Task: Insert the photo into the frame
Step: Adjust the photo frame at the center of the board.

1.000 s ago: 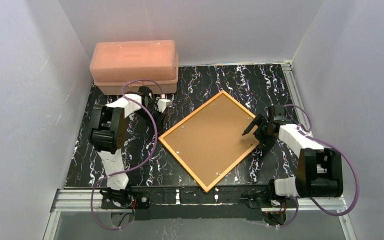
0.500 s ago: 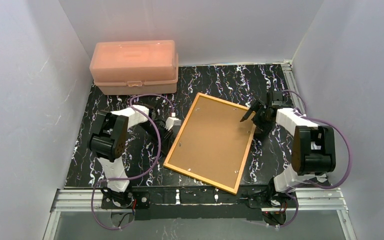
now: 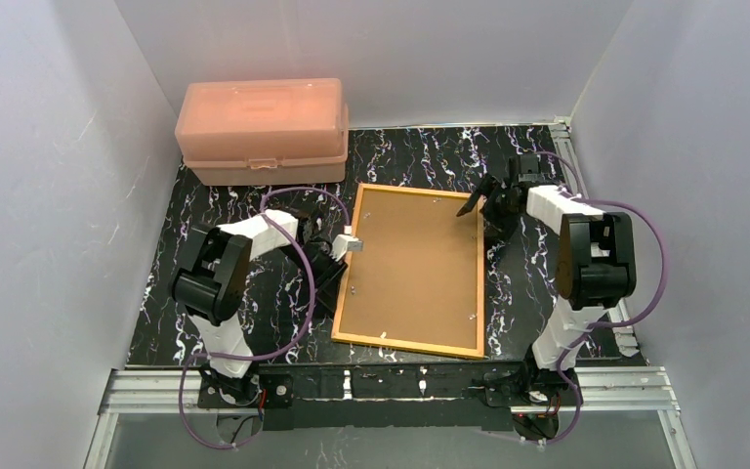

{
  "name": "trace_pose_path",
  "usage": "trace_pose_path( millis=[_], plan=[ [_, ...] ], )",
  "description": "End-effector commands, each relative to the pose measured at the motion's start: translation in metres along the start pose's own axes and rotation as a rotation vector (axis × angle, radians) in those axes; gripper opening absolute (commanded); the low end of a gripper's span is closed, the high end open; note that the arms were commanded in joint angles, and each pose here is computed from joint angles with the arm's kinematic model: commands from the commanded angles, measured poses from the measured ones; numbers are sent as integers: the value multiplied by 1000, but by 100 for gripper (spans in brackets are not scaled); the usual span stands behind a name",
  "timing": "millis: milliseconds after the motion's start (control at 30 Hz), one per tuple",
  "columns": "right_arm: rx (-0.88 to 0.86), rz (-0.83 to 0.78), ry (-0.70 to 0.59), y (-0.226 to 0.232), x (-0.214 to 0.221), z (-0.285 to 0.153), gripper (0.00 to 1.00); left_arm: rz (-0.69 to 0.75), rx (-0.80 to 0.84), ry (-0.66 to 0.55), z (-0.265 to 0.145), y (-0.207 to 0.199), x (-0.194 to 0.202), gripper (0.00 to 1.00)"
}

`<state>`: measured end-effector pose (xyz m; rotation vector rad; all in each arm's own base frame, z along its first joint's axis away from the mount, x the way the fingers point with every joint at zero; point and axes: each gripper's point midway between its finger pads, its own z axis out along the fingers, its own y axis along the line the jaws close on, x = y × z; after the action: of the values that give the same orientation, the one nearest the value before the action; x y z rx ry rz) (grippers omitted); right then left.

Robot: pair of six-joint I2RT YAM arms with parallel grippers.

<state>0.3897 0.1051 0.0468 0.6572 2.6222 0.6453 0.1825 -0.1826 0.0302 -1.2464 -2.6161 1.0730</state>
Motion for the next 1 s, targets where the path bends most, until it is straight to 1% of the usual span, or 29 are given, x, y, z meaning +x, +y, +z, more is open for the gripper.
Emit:
trace_pose_path(
  millis=[0,133,200,267,300,367,400,500,567,633,700,800,967],
  plan=[
    [-26,-93,-109,31,-35,-25,99,8,18,-42,-19,-20,-10,25],
    [-28,-127,-239,46,-53,-70,99,-57,100,-112,-42,-27,-16,27],
    [-49,-126,-281,51,-50,-87,99,-97,111,-137,-48,-24,-19,28],
    [-76,-128,-294,55,-39,-98,99,-154,121,-158,-50,-21,-23,30],
    [-97,-131,-284,59,-29,-100,99,-189,129,-173,-49,-19,-27,33],
    [-162,-150,-252,74,-2,-99,99,-260,167,-206,-47,-18,-36,43],
    [-199,-169,-230,84,16,-95,99,-298,184,-216,-44,-16,-39,45],
    [-304,-236,-139,115,78,-82,99,-391,207,-228,-33,-8,-45,46],
    [-376,-270,-95,134,110,-75,99,-432,186,-230,-25,1,-44,43],
    [-419,-285,-59,144,137,-69,99,-438,173,-238,-21,5,-42,40],
    [-460,-289,-43,156,156,-66,99,-448,150,-244,-17,9,-39,34],
    [-490,-293,13,168,191,-53,99,-460,132,-253,-12,13,-35,27],
    [-532,-292,86,184,233,-35,99,-492,122,-239,-7,18,-31,22]
  ],
)
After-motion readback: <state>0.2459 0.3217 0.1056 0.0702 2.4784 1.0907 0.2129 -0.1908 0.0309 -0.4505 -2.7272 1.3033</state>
